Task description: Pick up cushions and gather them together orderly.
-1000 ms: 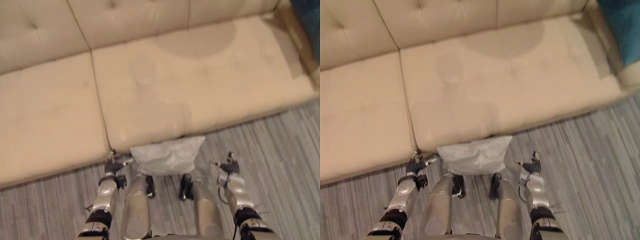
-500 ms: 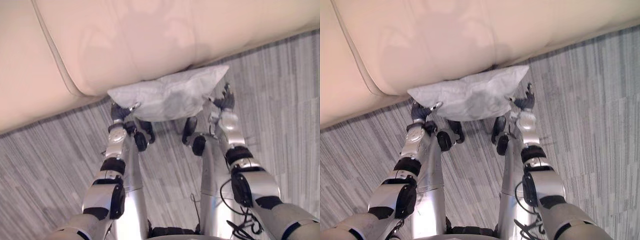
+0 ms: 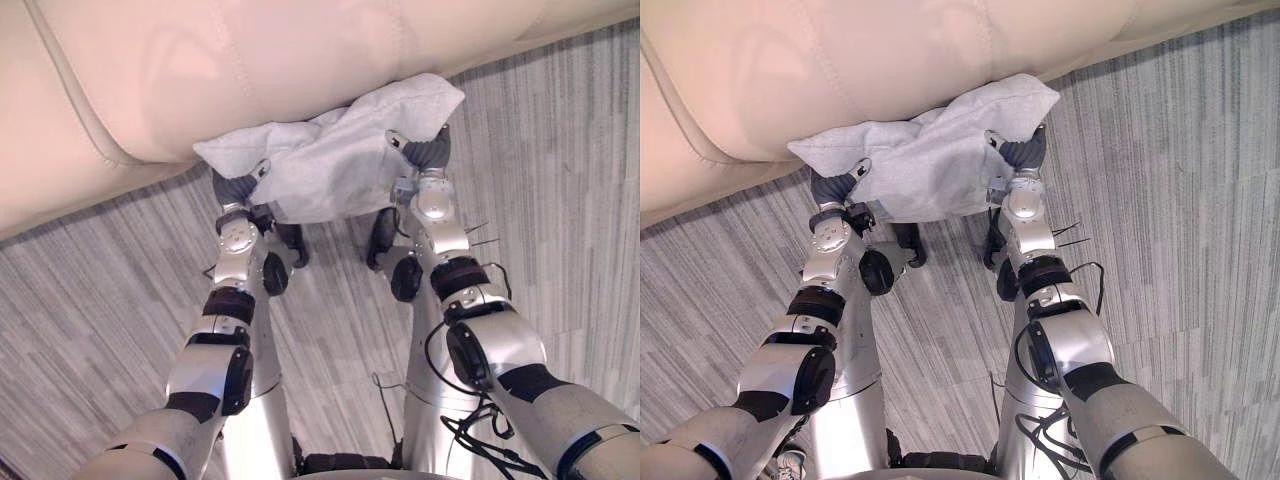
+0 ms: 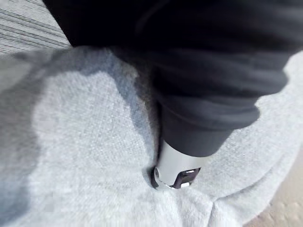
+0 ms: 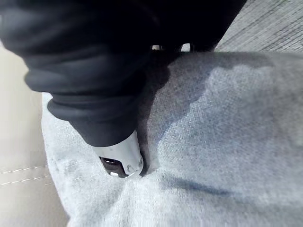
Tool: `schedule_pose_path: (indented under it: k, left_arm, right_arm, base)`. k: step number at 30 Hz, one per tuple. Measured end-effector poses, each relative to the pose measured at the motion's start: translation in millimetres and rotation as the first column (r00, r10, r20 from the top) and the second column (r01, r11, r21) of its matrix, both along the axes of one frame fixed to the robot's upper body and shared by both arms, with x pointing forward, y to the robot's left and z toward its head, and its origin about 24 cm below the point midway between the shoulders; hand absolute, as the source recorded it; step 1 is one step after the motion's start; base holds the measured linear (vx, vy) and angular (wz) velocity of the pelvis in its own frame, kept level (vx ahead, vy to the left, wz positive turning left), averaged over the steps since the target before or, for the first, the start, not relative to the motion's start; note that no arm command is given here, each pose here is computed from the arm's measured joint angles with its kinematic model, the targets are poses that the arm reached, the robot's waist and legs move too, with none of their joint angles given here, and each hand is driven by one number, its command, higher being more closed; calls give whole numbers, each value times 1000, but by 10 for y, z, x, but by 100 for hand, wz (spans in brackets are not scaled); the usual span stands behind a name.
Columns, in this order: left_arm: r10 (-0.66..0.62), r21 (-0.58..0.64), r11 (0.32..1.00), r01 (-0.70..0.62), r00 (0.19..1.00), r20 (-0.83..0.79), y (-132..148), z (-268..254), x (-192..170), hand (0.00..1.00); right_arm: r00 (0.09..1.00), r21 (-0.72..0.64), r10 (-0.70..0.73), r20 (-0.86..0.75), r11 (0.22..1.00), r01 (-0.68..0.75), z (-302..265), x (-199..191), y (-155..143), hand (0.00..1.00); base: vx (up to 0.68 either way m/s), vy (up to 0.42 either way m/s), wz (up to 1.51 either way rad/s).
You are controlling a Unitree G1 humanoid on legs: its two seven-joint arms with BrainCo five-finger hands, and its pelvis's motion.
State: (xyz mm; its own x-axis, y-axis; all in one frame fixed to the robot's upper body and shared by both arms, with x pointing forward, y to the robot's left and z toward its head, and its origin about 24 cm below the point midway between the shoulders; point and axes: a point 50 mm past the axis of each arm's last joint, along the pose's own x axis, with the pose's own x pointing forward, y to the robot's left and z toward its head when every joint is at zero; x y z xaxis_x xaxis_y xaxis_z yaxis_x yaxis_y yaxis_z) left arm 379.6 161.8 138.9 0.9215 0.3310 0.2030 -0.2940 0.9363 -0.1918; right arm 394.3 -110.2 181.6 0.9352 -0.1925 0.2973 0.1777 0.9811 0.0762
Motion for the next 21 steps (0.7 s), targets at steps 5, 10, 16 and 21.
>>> schedule_pose_path:
  k: [5,10,16,21]
  left_arm:
    - [-57,47,997,54,997,48,-112,-86,-225,100]
    - [-110,52,993,108,993,40,-208,-343,-575,100]
    - [-124,57,990,129,990,-73,-192,-847,-1086,100]
    - [-115,99,986,134,977,-179,-23,-1140,-1368,100]
  right_arm:
    - [998,14,14,58,1000,-15,-178,-270,-66,100]
    - [995,57,18,96,998,-24,-454,-696,-166,100]
    - [998,63,67,3,996,-67,-958,-1225,-217,100]
    - [982,9,175,-68,985,-175,-1163,-1326,-139,100]
  base:
    - [-60,-10,-7]
    - [-30,-37,2]
    - [202,2,18]
    - [268,14,17]
